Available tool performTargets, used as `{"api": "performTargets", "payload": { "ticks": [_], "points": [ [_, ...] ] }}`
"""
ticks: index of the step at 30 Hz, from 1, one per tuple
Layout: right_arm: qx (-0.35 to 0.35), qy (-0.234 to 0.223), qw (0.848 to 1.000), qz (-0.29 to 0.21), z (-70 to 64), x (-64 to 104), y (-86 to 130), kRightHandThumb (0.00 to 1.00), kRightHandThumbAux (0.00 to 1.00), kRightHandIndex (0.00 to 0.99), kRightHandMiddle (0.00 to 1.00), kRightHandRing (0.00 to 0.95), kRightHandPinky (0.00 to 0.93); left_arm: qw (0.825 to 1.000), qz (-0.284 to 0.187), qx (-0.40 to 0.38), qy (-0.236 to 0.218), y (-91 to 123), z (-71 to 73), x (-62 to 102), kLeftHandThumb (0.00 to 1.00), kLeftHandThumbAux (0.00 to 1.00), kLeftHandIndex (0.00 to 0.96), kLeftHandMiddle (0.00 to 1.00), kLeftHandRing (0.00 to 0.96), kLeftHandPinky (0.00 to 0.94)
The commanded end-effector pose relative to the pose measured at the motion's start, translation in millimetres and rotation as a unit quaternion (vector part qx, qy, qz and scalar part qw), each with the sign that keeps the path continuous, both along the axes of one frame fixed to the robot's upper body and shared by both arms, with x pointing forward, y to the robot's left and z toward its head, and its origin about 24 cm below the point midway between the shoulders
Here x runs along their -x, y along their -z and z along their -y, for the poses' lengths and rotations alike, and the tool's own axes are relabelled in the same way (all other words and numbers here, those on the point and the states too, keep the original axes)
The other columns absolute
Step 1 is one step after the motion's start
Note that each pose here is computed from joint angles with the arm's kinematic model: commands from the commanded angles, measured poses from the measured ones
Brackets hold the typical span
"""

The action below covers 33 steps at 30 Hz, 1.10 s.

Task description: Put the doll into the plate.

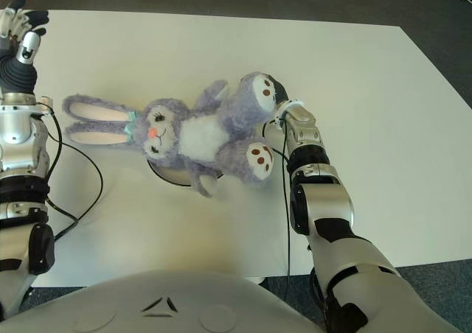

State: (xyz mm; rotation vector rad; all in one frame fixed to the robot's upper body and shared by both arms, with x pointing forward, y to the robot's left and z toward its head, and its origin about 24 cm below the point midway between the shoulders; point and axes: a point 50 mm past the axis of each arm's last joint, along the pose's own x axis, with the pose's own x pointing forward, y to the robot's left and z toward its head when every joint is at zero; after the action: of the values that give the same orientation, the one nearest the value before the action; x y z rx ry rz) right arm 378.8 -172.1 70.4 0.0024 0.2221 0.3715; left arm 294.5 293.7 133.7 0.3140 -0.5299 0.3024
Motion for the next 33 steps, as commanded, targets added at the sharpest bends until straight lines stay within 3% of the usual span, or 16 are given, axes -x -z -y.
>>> {"api": "performTargets", "payload": {
  "ticks": [1,6,11,25,33],
  "points": [
    [0.004,0.009,0.996,-0.093,4.3,22.5,47.0,0.691,0.727,0.439,0.812,0.798,0.785,0.997,-0.012,0.065,-0.030,20.8,-5.4,11.8,0.000,0.394,0.345,0.511,0.526,0.539],
    [0.010,0.012,0.996,-0.087,6.4,23.2,47.3,0.690,0.728,0.438,0.820,0.806,0.796,0.992,-0.018,0.122,-0.039,41.7,2.4,13.9,0.000,0.486,0.456,0.616,0.626,0.615],
    [-0.007,0.037,0.997,-0.061,9.5,25.0,46.8,0.689,0.728,0.438,0.823,0.809,0.800,0.985,-0.021,0.170,-0.035,56.3,14.7,16.1,0.000,0.640,0.557,0.706,0.707,0.681],
    [-0.039,0.127,0.991,-0.011,19.8,25.7,41.4,0.689,0.728,0.438,0.829,0.817,0.790,0.978,-0.059,0.194,-0.046,65.4,35.9,21.5,0.000,0.783,0.661,0.803,0.801,0.810],
    [-0.043,0.169,0.985,0.012,29.7,25.0,35.3,0.691,0.727,0.439,0.828,0.815,0.789,0.977,-0.099,0.180,-0.047,71.8,42.2,23.2,0.152,0.839,0.696,0.822,0.817,0.804]
  ]
}}
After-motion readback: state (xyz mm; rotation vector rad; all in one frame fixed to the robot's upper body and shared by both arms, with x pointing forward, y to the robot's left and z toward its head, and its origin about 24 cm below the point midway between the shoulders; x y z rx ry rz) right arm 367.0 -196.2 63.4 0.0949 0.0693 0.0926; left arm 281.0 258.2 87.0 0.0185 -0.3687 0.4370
